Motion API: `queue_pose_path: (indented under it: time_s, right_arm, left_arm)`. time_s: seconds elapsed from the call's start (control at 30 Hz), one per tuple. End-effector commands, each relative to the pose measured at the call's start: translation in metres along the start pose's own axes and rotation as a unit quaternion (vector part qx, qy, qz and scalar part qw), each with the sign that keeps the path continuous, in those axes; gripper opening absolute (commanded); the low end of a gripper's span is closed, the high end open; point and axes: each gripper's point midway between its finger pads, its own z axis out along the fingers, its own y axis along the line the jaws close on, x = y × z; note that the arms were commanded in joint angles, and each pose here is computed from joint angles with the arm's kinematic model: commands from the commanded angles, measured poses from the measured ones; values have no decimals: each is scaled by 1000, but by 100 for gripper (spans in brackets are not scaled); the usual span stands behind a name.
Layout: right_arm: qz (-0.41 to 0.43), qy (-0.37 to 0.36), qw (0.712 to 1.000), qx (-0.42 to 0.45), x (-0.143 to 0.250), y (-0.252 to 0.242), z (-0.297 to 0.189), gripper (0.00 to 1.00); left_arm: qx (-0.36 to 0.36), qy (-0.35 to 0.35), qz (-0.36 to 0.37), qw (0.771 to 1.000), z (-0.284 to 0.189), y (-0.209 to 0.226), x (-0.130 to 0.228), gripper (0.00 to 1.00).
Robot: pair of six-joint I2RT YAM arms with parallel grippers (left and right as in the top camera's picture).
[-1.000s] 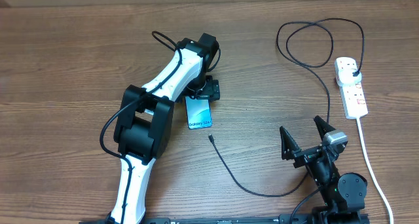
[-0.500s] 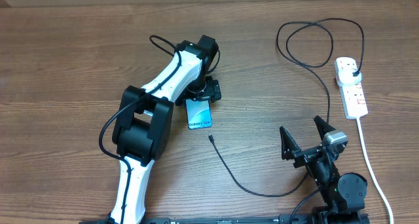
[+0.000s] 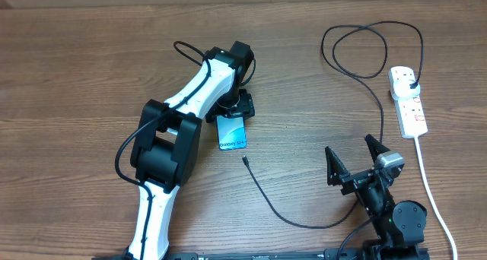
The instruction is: Plug charger to phone and switch on socket
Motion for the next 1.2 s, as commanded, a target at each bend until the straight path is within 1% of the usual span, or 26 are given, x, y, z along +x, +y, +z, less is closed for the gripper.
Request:
queue_pose_path:
  time_s: [0.0,0.1,0.33,0.53,0.7,0.97,1.07,1.17]
  right_arm:
    - [-1,-1,1000,2,2,-1,0,100]
    - [-1,-1,1000,2,2,-1,0,100]
    - [-1,-1,1000,2,2,-1,0,100]
    - [-1,-1,1000,2,2,-1,0,100]
    - [-1,-1,1000,2,2,-1,0,100]
    - [-1,-1,1000,2,2,-1,0,100]
    - [-1,-1,1000,2,2,-1,0,100]
    - [-1,-1,1000,2,2,-1,0,100]
  left_arm:
    - [-30,33,6,999,28,15,12,83]
    - [-27,35,18,999,28,14,13,81]
    - [20,51,39,998,22,1,18,81]
    - [37,32,52,997,5,-1,11,80]
    - [67,27,67,995,-11,-8,12,80]
    - [115,39,82,989,-21,-19,17,81]
    - [146,51,88,984,-25,-23,19,81]
    - [155,55,81,983,-26,-20,16,81]
